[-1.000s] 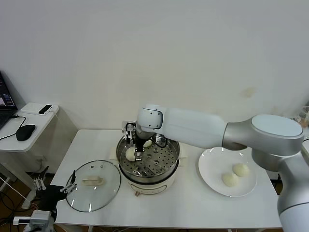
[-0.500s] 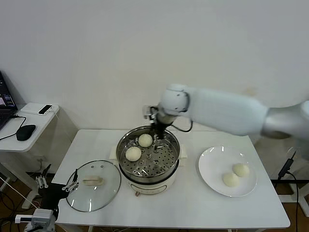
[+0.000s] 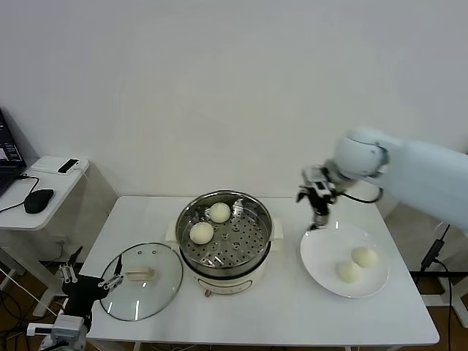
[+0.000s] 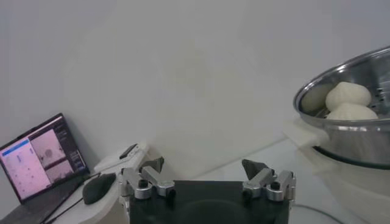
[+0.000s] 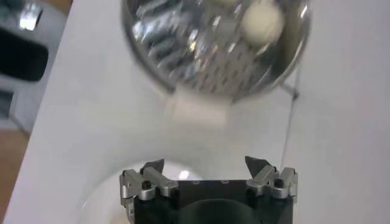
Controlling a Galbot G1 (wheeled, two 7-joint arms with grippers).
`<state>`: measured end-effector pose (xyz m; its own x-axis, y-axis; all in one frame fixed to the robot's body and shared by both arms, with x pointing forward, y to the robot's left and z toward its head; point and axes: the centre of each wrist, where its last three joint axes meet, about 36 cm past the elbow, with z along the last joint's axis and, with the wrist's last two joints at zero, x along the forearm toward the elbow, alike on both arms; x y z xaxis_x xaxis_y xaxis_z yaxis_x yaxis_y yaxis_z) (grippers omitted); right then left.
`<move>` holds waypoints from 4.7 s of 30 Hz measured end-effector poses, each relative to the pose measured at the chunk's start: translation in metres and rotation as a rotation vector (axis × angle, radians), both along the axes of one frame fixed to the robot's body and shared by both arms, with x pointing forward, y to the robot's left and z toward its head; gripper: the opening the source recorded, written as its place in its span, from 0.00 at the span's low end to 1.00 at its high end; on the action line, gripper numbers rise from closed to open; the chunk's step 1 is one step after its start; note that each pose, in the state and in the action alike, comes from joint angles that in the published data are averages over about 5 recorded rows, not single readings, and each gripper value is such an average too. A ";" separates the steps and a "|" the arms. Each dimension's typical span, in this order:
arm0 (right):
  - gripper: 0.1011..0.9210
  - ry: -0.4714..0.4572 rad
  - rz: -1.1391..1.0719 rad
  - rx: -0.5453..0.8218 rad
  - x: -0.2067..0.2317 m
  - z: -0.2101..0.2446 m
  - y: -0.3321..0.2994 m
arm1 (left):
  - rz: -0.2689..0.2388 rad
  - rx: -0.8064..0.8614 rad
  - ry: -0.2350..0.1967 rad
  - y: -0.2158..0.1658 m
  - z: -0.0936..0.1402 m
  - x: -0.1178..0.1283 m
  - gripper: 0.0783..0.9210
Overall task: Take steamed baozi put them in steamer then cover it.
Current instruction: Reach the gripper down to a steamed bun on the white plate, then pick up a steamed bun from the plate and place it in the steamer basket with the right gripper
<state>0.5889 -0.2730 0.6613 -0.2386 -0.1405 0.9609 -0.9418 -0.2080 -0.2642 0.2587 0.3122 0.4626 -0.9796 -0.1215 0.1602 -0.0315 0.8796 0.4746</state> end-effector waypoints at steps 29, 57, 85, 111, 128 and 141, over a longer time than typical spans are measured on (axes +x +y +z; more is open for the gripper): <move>0.88 0.050 -0.153 -0.101 -0.052 -0.147 -0.127 | 0.021 0.004 0.025 -0.001 -0.007 -0.005 0.88; 0.77 0.063 -0.209 -0.079 -0.028 -0.214 -0.112 | 0.048 0.006 0.026 0.003 -0.007 -0.007 0.88; 0.60 0.010 -0.158 -0.002 0.004 -0.096 -0.090 | 0.035 0.011 0.011 0.003 -0.001 -0.007 0.88; 0.61 -0.139 0.326 0.130 0.029 0.016 0.141 | 0.063 0.014 0.008 0.007 0.007 -0.015 0.88; 0.61 -0.101 0.731 0.048 0.001 -0.057 0.229 | 0.095 0.005 -0.007 0.009 0.013 -0.021 0.88; 0.61 -0.070 0.898 0.000 -0.018 -0.071 0.249 | 0.097 -0.001 -0.010 0.010 0.013 -0.020 0.88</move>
